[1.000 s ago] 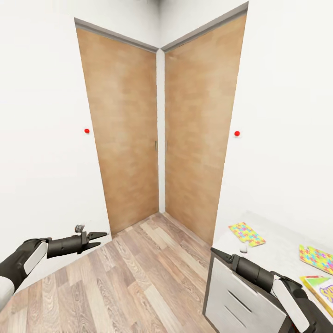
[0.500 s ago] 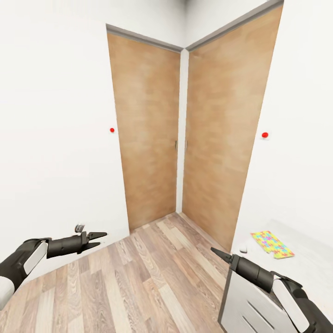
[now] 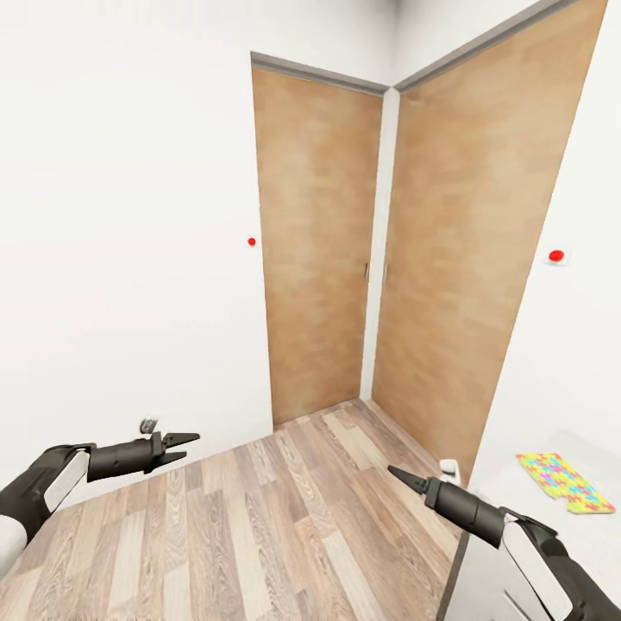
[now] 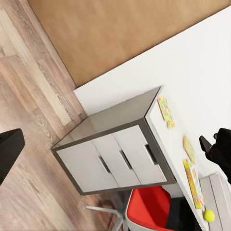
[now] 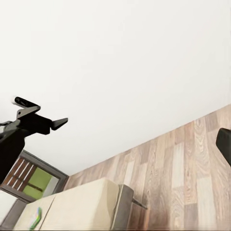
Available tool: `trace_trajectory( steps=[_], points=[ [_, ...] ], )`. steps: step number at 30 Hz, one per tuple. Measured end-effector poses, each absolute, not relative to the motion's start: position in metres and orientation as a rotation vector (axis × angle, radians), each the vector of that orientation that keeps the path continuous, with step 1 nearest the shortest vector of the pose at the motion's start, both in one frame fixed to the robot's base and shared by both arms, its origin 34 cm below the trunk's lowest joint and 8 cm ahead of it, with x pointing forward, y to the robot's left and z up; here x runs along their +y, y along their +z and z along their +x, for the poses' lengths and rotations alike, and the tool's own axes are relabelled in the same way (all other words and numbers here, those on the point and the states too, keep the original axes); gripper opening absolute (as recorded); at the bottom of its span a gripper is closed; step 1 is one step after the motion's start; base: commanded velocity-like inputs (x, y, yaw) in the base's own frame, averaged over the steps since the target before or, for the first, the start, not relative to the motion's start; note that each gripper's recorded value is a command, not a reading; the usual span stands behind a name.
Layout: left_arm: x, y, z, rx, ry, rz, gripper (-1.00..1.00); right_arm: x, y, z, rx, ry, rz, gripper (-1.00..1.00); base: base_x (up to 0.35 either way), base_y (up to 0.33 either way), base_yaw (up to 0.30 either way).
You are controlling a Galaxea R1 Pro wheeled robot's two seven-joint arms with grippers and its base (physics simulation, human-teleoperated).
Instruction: Put all the toys in the child's room - the three board games (two on the bed and one on the table), the two jigsaw puzzles on the table, and the tennis ball on the table - inside the toy box on the table in the child's room.
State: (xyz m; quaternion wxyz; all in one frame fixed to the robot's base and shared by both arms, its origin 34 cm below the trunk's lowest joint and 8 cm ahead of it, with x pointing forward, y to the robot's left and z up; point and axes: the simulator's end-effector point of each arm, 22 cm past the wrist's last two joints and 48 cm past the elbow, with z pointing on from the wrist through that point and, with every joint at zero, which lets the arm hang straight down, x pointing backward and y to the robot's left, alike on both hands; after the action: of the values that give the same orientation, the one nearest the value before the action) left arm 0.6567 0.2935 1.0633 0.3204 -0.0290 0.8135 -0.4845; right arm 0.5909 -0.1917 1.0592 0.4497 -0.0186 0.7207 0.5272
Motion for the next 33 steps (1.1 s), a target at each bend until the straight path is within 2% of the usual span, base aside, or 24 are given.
trace_trajectory(
  steps=[16, 33],
  points=[
    [0.2934, 1.0632, 0.6567, 2.139, -1.274, -0.077, 1.00, -0.1902, 1.0583, 0.5903, 1.785, 1.304, -0.050, 1.00, 0.000, 0.000, 0.099],
    [0.2935, 1.0632, 0.6567, 2.138, -1.273, -0.077, 1.00, -0.1915, 1.0543, 0.5924, 1.801, 1.284, -0.041, 1.00, 0.000, 0.000, 0.265]
  ],
)
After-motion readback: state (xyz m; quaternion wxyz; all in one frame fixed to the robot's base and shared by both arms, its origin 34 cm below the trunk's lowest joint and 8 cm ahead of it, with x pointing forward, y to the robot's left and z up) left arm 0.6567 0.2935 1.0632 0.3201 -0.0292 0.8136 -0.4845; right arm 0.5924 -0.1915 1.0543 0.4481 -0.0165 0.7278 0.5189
